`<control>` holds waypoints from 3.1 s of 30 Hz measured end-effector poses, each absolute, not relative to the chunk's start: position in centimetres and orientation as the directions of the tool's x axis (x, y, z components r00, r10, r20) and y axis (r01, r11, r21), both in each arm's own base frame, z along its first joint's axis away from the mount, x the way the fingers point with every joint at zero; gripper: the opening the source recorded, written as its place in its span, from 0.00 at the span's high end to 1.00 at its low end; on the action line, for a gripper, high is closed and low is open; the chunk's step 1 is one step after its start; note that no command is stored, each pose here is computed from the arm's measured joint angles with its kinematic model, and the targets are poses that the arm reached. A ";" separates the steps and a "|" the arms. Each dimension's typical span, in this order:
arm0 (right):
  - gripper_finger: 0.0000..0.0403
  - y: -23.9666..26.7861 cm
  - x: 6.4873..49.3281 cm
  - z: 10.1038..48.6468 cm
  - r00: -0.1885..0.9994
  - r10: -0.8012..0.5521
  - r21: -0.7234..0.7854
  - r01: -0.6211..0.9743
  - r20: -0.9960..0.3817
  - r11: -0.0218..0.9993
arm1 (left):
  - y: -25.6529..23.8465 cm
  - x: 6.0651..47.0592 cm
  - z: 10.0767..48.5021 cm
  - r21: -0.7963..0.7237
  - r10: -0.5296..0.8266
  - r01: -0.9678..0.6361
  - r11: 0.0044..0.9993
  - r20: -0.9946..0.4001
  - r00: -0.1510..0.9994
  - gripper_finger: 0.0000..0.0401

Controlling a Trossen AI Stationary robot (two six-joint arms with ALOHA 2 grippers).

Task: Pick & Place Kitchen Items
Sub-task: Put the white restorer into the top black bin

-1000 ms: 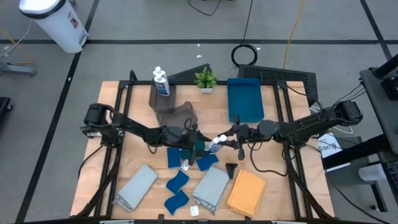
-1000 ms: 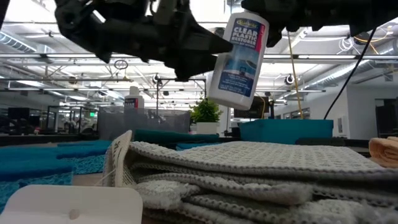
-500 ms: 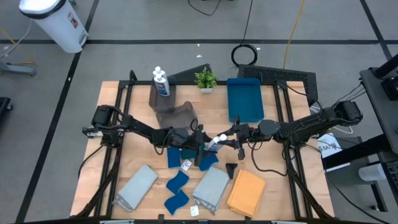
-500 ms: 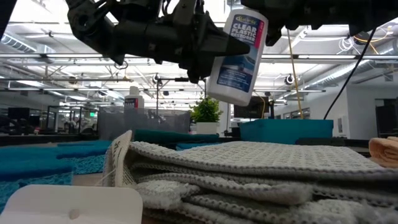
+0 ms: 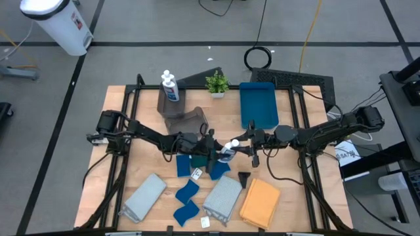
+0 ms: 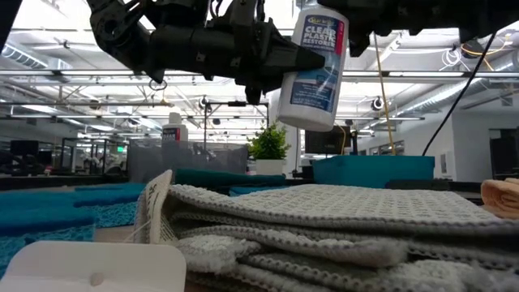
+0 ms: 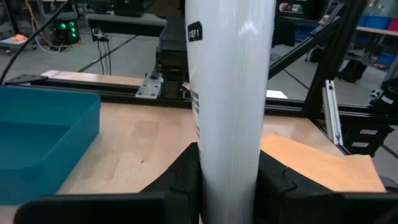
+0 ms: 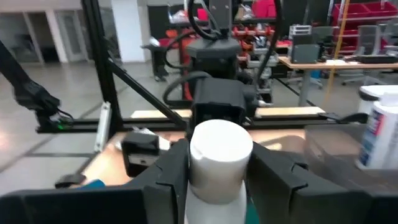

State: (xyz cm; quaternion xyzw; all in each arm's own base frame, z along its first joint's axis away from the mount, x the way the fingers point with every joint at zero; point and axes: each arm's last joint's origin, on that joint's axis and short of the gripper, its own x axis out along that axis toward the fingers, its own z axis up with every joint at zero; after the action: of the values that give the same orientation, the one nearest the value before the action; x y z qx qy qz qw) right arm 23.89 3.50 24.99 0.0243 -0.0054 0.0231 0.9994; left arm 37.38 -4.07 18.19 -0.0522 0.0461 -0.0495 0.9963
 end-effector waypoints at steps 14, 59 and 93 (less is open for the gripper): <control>0.48 2.6 21.3 25.2 0.980 -0.121 0.002 0.123 -0.159 0.992 | -2.7 37.1 19.5 -0.055 -0.057 0.054 0.997 -0.055 0.997 0.76; 0.54 3.7 29.0 20.5 0.991 0.011 0.033 -0.015 0.132 0.999 | -2.7 34.8 25.6 0.038 -0.053 0.050 0.998 0.082 0.995 0.75; 0.80 3.6 29.1 18.0 0.992 0.008 0.027 -0.005 -0.128 1.000 | -2.0 34.0 37.9 -0.038 -0.074 0.064 0.997 -0.531 0.844 0.21</control>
State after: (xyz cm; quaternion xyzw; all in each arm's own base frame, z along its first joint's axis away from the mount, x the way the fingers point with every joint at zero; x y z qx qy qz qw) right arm 29.06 3.64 18.00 0.0134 0.0642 0.0033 0.9978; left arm 33.99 -2.02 37.90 -0.0091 0.2771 -0.0361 0.9601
